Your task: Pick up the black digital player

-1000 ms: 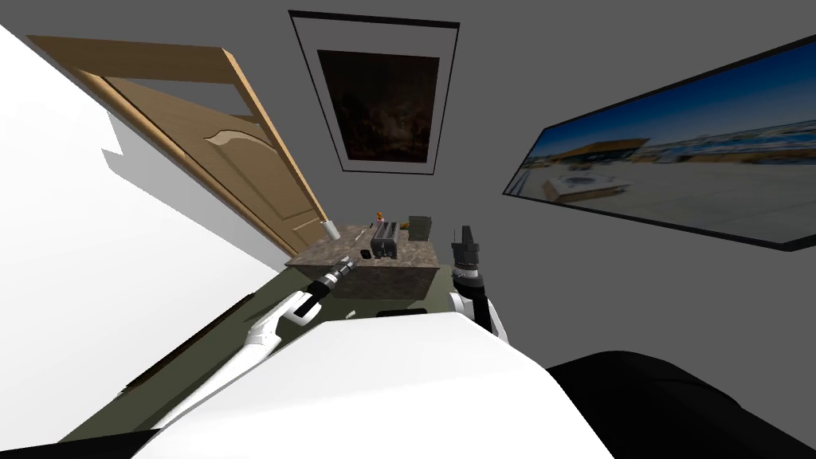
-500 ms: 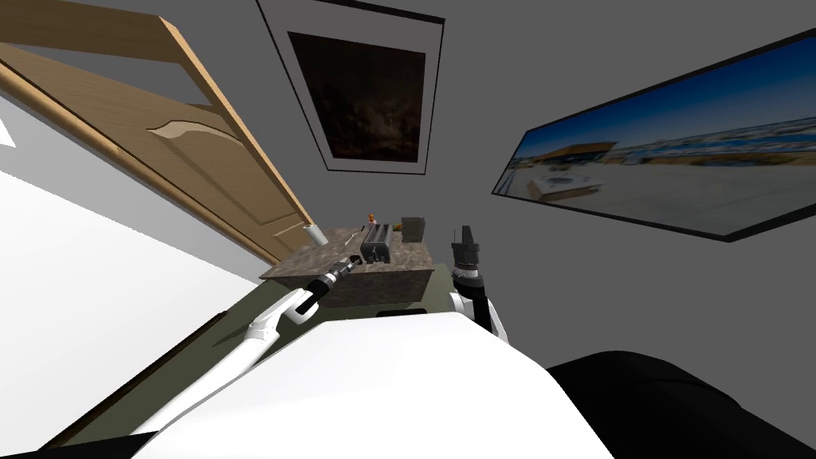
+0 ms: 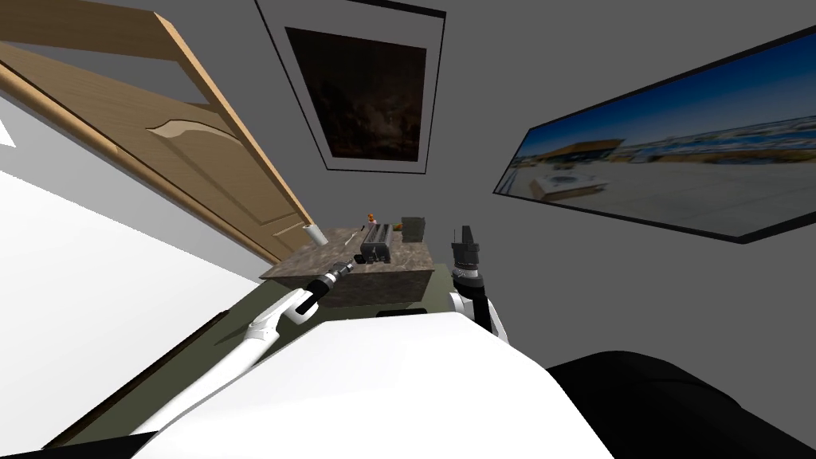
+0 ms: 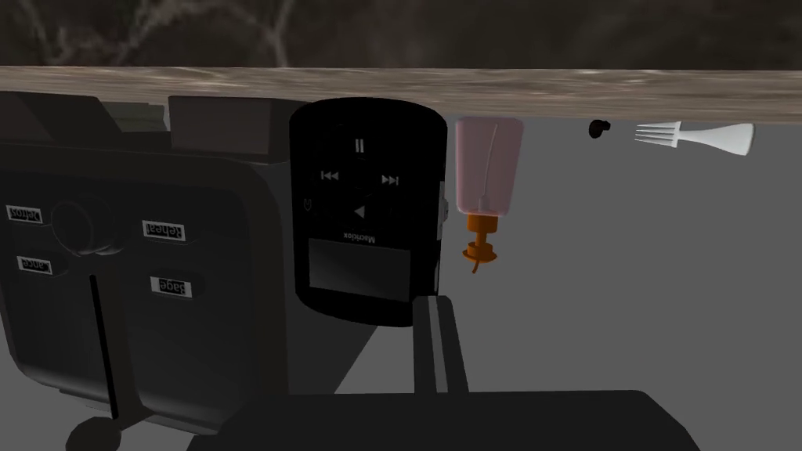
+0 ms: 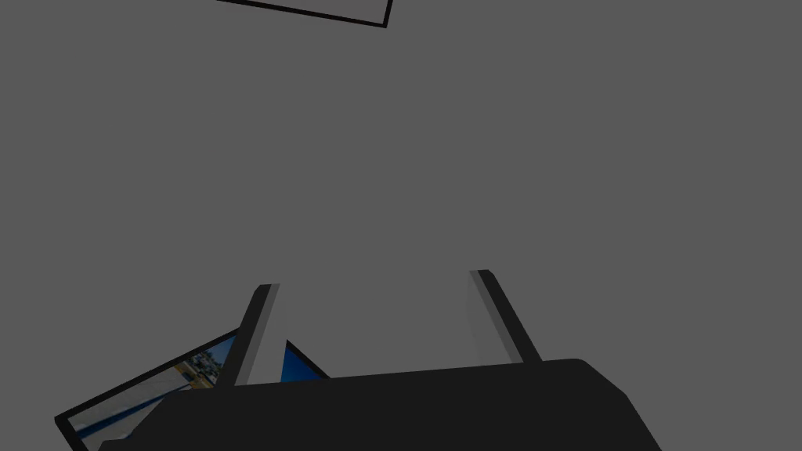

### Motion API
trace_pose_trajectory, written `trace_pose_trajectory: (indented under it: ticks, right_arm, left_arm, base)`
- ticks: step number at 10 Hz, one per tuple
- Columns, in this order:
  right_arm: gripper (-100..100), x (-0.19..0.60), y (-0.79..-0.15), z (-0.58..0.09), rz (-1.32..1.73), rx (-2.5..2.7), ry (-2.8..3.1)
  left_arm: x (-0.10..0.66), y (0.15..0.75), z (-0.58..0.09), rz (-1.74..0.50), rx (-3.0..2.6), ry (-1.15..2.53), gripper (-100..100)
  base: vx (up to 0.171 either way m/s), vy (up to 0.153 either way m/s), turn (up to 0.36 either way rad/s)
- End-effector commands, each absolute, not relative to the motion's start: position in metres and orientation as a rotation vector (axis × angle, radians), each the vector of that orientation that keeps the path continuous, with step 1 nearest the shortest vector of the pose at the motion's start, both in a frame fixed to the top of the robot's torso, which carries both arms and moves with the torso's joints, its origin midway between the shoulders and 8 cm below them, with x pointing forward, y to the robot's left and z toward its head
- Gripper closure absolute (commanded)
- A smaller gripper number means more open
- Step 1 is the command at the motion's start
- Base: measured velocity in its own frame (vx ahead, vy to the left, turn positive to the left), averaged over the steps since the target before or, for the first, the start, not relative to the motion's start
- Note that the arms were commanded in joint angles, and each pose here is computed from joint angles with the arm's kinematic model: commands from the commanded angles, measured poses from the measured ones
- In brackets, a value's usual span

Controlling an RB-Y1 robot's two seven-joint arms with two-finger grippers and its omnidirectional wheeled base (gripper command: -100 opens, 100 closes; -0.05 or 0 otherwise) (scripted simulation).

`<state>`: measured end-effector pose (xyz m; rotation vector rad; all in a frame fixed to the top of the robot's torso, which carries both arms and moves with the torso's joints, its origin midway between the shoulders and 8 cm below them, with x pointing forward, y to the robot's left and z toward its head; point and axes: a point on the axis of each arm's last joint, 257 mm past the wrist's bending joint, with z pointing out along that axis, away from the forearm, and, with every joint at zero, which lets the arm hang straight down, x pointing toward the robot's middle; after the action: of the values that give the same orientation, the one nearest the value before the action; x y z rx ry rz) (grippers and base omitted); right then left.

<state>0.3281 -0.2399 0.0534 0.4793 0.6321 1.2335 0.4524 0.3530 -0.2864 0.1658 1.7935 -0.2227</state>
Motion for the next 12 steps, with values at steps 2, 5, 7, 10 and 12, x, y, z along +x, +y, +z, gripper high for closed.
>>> trace_pose_trajectory:
  ticks: [2,5,7,10,12]
  right_arm:
    - [0,0.328,-0.24,0.053,1.233,0.479,0.632]
    - [0,0.328,-0.24,0.053,1.234,0.479,0.632]
    - [0,0.328,-0.24,0.053,1.233,0.479,0.632]
    - [0,0.328,-0.24,0.053,1.233,0.479,0.632]
    - [0,0.328,-0.24,0.053,1.233,0.479,0.632]
  left_arm:
    - [0.452,0.353,-0.286,-0.223,0.166,1.794,100]
    - [0.448,0.36,-0.289,-0.218,0.223,1.812,-100]
    - [0.443,0.367,-0.292,-0.213,0.27,1.829,-100]
    - [0.432,0.383,-0.3,-0.2,0.356,1.868,-100]
    - [0.422,0.397,-0.308,-0.188,0.422,1.903,-100]
  base:
    - [0.0,0.0,0.0]
    - [-0.023,0.034,-0.12]
    - [-0.058,0.067,-0.13]
    - [-0.057,0.06,-0.174]
    - [-0.062,0.045,-0.204]
